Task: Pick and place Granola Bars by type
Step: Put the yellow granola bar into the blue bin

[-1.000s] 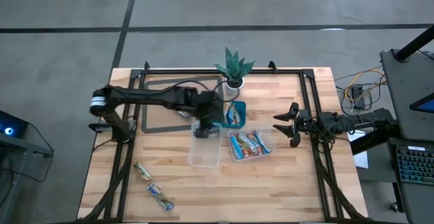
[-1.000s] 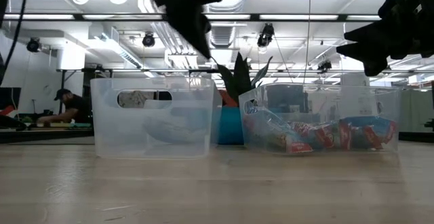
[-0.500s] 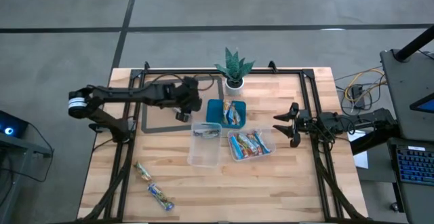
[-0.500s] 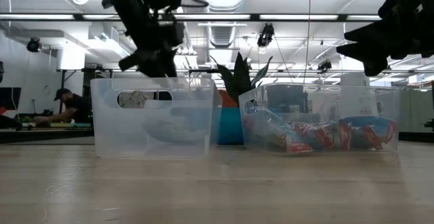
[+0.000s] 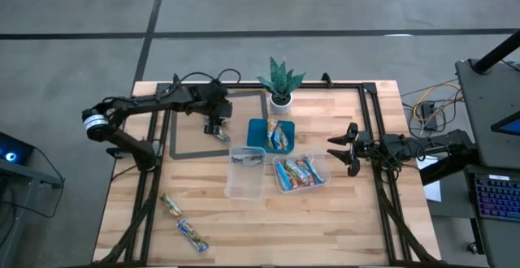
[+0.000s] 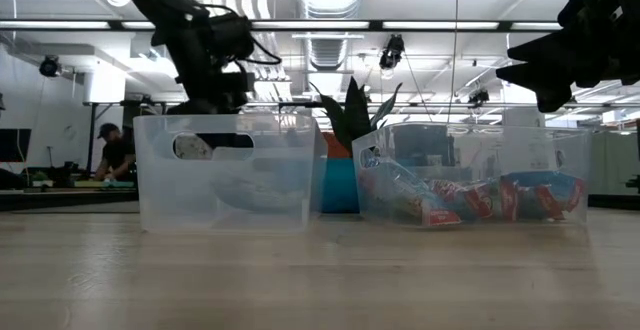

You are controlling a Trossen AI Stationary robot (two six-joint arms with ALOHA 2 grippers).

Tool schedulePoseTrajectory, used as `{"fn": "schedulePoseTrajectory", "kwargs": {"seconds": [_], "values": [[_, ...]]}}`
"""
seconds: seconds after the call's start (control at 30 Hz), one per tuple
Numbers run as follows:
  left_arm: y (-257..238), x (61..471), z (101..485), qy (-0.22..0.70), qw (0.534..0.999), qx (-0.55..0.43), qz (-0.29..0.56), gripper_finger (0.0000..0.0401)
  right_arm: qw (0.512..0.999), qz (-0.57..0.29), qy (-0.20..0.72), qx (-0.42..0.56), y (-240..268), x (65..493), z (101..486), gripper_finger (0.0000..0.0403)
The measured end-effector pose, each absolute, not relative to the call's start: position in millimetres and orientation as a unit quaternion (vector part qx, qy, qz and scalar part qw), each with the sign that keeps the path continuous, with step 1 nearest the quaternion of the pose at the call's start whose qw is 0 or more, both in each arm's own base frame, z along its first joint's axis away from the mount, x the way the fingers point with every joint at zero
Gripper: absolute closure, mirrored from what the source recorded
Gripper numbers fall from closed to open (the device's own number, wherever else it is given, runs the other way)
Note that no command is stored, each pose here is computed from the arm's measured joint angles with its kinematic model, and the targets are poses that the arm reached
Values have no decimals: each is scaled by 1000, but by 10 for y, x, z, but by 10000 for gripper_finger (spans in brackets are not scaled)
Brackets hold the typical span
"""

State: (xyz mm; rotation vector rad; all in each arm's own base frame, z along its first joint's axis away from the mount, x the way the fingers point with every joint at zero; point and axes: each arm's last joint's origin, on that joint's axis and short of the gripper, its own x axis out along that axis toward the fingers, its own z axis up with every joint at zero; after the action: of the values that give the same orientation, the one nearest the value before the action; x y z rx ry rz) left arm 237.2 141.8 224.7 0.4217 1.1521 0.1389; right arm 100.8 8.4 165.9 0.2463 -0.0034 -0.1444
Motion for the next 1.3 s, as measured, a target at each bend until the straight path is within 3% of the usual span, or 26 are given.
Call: {"fn": "schedulePoseTrajectory", "kwargs": {"seconds": [0.57,1.1,1.3], "values": [[1714,2398,1842,610,785,104,22,234,990,-72,-2,123,84,1008,1659,213],[1786,2464,1569,631,767,111,2,236,990,-72,-2,123,84,1008,1659,213],[1796,2472,1567,627,769,124,-3,260,990,-72,-2,123,84,1008,1659,213]]}}
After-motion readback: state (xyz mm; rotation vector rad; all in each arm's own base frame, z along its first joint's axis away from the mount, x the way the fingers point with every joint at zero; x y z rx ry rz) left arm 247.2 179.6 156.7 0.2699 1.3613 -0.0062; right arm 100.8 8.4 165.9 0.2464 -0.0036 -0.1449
